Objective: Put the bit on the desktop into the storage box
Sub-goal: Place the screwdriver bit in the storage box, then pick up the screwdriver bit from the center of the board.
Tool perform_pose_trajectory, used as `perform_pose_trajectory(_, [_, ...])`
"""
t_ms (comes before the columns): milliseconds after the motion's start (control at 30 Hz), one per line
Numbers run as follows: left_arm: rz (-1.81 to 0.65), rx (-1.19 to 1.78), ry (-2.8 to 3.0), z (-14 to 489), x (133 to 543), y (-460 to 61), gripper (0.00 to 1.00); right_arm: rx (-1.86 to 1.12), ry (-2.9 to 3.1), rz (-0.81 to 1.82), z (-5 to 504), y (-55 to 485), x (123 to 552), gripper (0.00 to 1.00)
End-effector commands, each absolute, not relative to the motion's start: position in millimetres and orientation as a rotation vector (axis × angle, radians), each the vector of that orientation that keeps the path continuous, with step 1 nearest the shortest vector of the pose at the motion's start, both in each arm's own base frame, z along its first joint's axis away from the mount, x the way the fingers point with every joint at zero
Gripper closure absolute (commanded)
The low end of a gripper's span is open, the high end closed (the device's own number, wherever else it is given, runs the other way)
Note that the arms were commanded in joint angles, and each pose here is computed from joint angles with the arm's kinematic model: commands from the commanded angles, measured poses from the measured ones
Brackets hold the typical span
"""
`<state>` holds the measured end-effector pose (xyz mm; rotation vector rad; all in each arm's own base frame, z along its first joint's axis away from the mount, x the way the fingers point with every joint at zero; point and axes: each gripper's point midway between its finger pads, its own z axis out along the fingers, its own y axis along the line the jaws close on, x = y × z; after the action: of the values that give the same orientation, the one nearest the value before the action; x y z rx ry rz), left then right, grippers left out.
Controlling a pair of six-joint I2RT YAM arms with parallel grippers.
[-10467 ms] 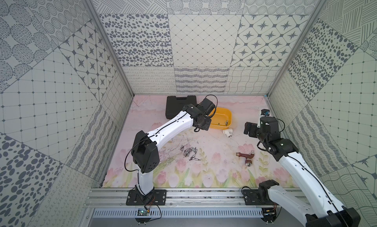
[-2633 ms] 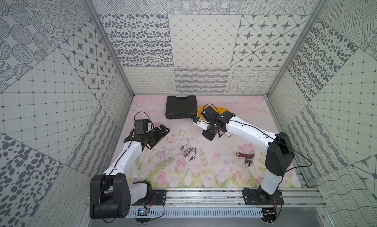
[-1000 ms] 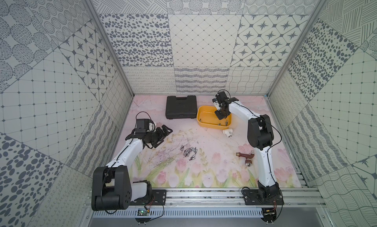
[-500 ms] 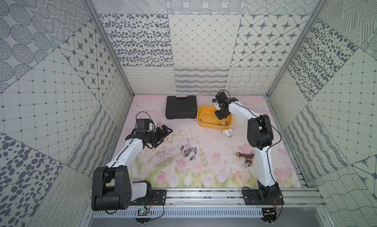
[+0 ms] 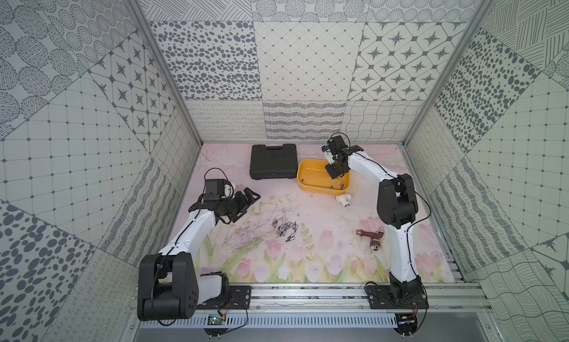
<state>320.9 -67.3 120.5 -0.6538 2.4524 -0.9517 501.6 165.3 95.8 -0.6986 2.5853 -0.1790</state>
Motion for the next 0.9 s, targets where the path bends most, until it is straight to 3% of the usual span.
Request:
perform_pose_trajectory(0, [-0.926,-0.583,2.439,129.9,319.4,-69.0,0.01,-0.653,2.498,-0.131,139.8,166.6,498.9,0.46])
perform_pose_trajectory(133, [-0.895,-0.549,2.456,132.6,315.5,-71.2,0.01,-0.611,2.453,-0.085,160.3,165.9,487.4,0.4])
perform_pose_trajectory(467, [-0.87,-0.508,2.48,134.3,315.4,-75.9,0.02,-0.635,2.381,0.095,194.9,181.0,437.0,0.37])
perform_pose_trajectory(867, [-0.867,-0.531,2.489,126.7,318.5,-73.6,0.01,-1.113,2.189,0.239,208.1,258.6,335.0,0.32])
